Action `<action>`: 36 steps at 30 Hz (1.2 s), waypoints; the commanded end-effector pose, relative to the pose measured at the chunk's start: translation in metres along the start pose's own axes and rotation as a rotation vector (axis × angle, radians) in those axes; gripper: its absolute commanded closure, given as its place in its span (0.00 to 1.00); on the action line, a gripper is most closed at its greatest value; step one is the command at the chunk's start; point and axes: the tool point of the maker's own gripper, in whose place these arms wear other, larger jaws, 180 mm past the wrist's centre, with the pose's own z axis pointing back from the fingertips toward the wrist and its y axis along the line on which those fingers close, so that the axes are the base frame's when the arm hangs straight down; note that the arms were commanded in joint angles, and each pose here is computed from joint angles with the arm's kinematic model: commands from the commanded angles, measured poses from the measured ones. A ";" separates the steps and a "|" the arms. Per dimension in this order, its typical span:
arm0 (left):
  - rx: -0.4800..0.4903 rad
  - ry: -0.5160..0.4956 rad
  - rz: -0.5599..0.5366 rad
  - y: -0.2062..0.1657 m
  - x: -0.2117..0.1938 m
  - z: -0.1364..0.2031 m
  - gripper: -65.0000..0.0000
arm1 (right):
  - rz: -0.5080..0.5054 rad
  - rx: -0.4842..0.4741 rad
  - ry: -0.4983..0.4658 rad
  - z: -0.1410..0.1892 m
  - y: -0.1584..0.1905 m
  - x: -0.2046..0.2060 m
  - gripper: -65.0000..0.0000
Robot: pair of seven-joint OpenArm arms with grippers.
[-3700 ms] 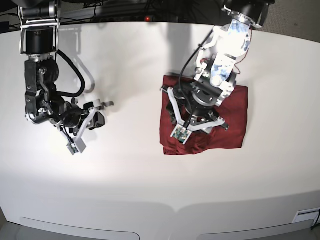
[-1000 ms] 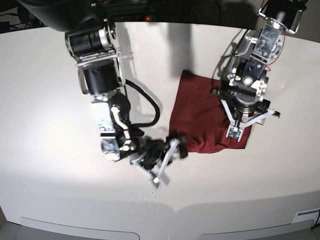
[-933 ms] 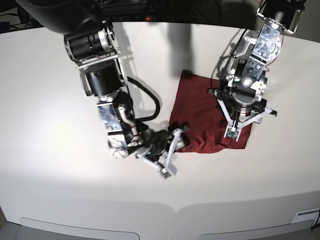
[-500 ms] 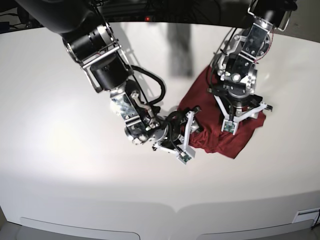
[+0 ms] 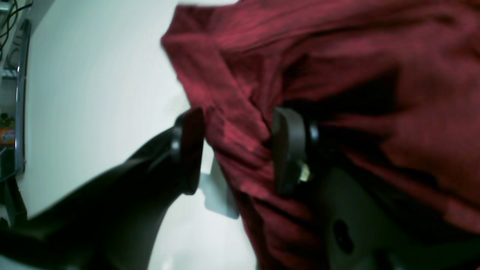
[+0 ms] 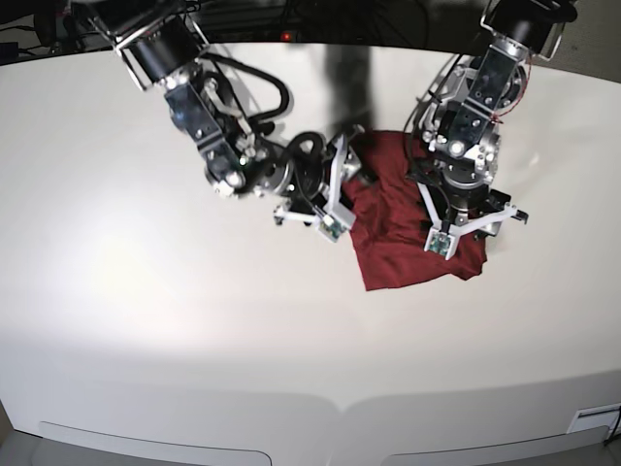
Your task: Fold the T-shirt properly
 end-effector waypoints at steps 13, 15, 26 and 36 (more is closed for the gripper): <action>0.005 0.009 -0.008 0.009 0.013 0.015 0.55 | 0.044 -0.063 -0.010 0.023 -0.009 0.011 0.50; 0.030 -0.030 -0.014 0.016 0.025 0.020 0.55 | 0.045 -0.089 -0.049 0.031 -0.017 0.022 0.50; 0.097 -0.284 0.096 0.050 0.100 0.078 0.55 | 0.030 -0.243 -0.324 0.119 -0.049 0.097 0.50; 0.164 -0.321 0.062 0.093 0.077 0.146 0.55 | -0.123 -0.462 -0.205 0.197 -0.048 0.020 0.50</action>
